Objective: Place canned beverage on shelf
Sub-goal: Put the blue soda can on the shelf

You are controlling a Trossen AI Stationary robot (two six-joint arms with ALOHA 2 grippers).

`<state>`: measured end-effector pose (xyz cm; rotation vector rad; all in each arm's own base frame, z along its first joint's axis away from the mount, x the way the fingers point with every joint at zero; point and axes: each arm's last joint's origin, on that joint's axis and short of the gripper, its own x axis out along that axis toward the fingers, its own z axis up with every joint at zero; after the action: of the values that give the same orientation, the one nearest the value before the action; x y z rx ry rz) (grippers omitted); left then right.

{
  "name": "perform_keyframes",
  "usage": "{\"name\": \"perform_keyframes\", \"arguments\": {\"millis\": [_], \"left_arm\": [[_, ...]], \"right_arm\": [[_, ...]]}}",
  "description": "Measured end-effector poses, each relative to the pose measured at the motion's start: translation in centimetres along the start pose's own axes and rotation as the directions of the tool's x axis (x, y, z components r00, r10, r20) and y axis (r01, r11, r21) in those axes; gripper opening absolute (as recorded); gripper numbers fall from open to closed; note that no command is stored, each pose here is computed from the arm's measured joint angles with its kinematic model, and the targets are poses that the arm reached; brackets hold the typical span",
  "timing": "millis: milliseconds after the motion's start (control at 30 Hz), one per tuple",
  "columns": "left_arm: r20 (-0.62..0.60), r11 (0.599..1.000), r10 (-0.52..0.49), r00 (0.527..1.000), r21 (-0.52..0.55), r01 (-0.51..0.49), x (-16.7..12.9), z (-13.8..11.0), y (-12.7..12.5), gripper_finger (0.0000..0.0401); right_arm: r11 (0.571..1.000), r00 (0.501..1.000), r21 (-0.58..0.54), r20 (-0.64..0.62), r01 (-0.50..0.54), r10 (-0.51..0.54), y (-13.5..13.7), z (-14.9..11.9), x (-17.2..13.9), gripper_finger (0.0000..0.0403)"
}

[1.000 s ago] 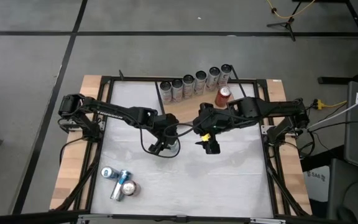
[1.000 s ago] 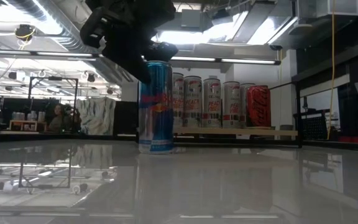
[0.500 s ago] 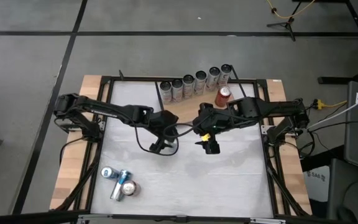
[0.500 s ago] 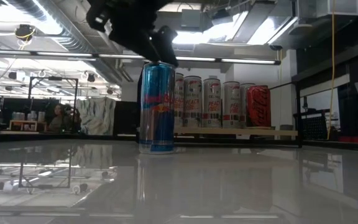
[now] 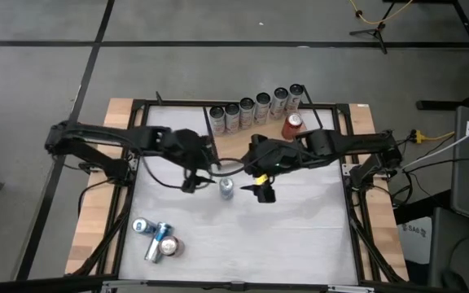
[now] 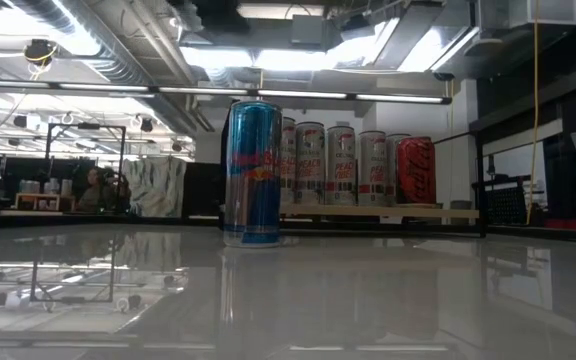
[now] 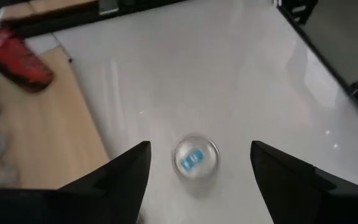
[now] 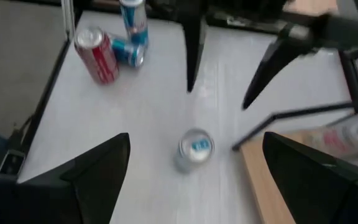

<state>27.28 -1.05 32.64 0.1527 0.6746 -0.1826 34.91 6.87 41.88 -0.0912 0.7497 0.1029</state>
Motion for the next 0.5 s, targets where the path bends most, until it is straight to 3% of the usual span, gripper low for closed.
{"name": "perform_keyframes", "arguments": {"millis": [300, 500], "left_arm": [[0.077, 0.987, 0.018, 0.997, -0.159, -0.006, -8.2, -1.2, -1.1, 0.0267], [0.108, 0.976, 0.049, 0.993, -0.216, -0.024, -12.7, -2.9, -1.9, 0.0267]], "right_arm": [[1.0, 0.999, -0.026, 0.044, 0.0, 0.001, 0.4, 0.9, 4.6, 0.0363], [0.999, 1.0, -0.034, -0.03, -0.001, 0.0, 0.8, 0.2, 8.7, 0.0363]]}}
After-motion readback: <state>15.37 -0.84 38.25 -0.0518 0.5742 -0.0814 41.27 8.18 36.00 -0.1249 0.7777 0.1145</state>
